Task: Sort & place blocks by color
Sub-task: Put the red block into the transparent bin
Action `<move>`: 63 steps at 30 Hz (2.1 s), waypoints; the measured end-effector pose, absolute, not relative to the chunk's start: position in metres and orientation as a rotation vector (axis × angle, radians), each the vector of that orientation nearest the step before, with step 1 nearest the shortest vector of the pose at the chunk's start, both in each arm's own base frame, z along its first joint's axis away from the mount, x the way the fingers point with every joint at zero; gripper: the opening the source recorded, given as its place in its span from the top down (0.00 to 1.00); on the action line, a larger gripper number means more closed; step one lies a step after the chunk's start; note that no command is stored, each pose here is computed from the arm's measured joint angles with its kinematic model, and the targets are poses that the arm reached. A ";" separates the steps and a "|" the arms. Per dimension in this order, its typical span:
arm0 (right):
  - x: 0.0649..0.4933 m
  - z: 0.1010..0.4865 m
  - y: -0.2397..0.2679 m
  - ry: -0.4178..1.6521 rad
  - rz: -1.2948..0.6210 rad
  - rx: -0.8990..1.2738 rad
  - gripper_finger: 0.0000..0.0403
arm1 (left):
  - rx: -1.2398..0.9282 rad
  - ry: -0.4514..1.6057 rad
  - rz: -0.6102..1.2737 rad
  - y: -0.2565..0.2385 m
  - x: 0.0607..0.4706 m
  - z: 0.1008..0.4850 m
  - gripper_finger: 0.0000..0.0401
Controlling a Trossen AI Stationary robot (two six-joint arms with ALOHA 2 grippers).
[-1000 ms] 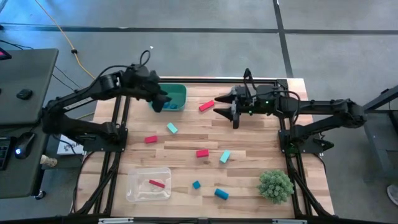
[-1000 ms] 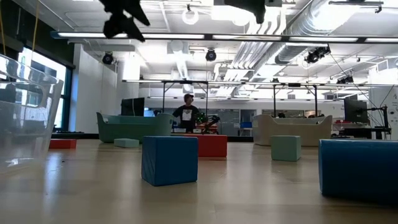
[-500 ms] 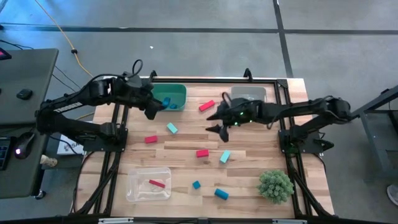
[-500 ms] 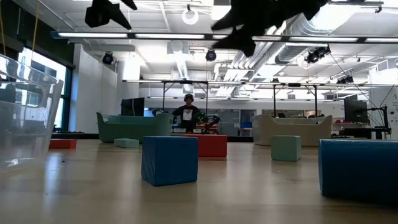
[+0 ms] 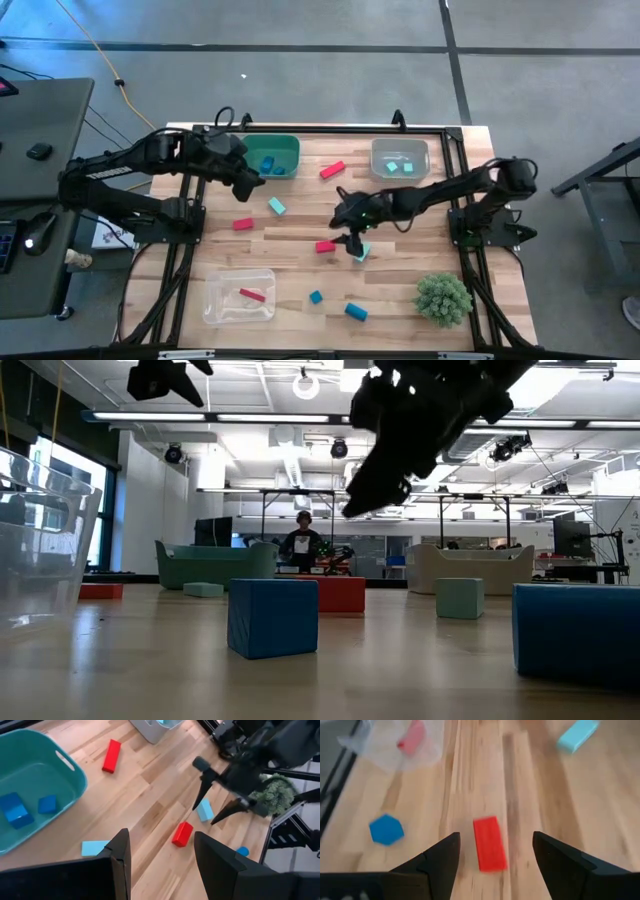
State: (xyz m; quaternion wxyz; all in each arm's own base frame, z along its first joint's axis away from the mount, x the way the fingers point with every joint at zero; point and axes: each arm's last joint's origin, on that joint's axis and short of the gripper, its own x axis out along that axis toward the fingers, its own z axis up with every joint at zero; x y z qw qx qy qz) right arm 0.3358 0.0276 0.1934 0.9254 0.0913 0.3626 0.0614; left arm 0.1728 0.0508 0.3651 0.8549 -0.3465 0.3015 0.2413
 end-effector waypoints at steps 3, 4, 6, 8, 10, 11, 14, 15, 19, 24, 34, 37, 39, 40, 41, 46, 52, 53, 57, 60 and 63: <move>0.339 0.181 0.033 0.779 0.137 0.181 0.40 | -0.743 0.634 0.510 0.049 0.173 0.365 0.66; 0.340 0.177 0.035 0.787 0.140 0.179 0.40 | -0.742 0.634 0.510 0.048 0.173 0.365 0.66; 0.342 0.170 0.038 0.809 0.147 0.175 0.40 | -0.736 0.636 0.509 0.047 0.174 0.365 0.66; 0.343 0.164 0.041 0.824 0.155 0.161 0.40 | -0.734 0.637 0.505 0.046 0.174 0.365 0.66; 0.344 0.158 0.044 0.838 0.159 0.136 0.40 | -0.731 0.639 0.501 0.045 0.174 0.365 0.66; 0.344 0.155 0.046 0.844 0.161 0.119 0.40 | -0.730 0.639 0.500 0.045 0.174 0.365 0.66; 0.345 0.149 0.050 0.856 0.156 0.063 0.40 | -0.729 0.641 0.496 0.044 0.174 0.365 0.66; 0.345 0.147 0.051 0.856 0.158 0.050 0.40 | -0.729 0.641 0.496 0.044 0.174 0.365 0.66; 0.345 0.146 0.052 0.853 0.143 0.018 0.40 | -0.730 0.640 0.499 0.044 0.174 0.365 0.66; 0.348 0.147 0.051 0.821 0.148 -0.006 0.40 | -0.721 0.634 0.518 0.045 0.174 0.365 0.66; 0.353 0.125 0.052 0.861 0.149 -0.008 0.40 | -0.718 0.639 0.521 0.045 0.174 0.364 0.66; 0.354 0.122 0.052 0.863 0.148 -0.007 0.40 | -0.717 0.642 0.522 0.045 0.174 0.364 0.66; 0.354 0.122 0.053 0.857 0.148 -0.006 0.40 | -0.717 0.642 0.522 0.045 0.174 0.364 0.66; 0.355 0.122 0.053 0.853 0.149 -0.006 0.40 | -0.717 0.642 0.522 0.045 0.174 0.364 0.66; 0.355 0.122 0.053 0.851 0.149 -0.006 0.41 | -0.717 0.642 0.522 0.045 0.174 0.364 0.66; 0.355 0.122 0.053 0.856 0.136 0.023 0.51 | -0.717 0.642 0.522 0.045 0.174 0.364 0.66; 0.355 0.122 0.053 0.852 0.131 0.036 0.72 | -0.717 0.642 0.522 0.045 0.174 0.364 0.66; 0.355 0.122 0.053 0.852 0.131 0.036 0.73 | -0.717 0.642 0.522 0.045 0.174 0.364 0.66; 0.355 0.123 0.053 0.851 0.131 0.042 0.73 | -0.764 0.631 0.539 0.045 0.174 0.364 0.66; 0.356 0.124 0.053 0.859 0.130 0.045 0.73 | -0.831 0.614 0.564 0.045 0.174 0.364 0.66; 0.363 0.133 0.054 0.854 0.137 0.028 0.73 | -0.912 0.595 0.590 0.045 0.174 0.364 0.66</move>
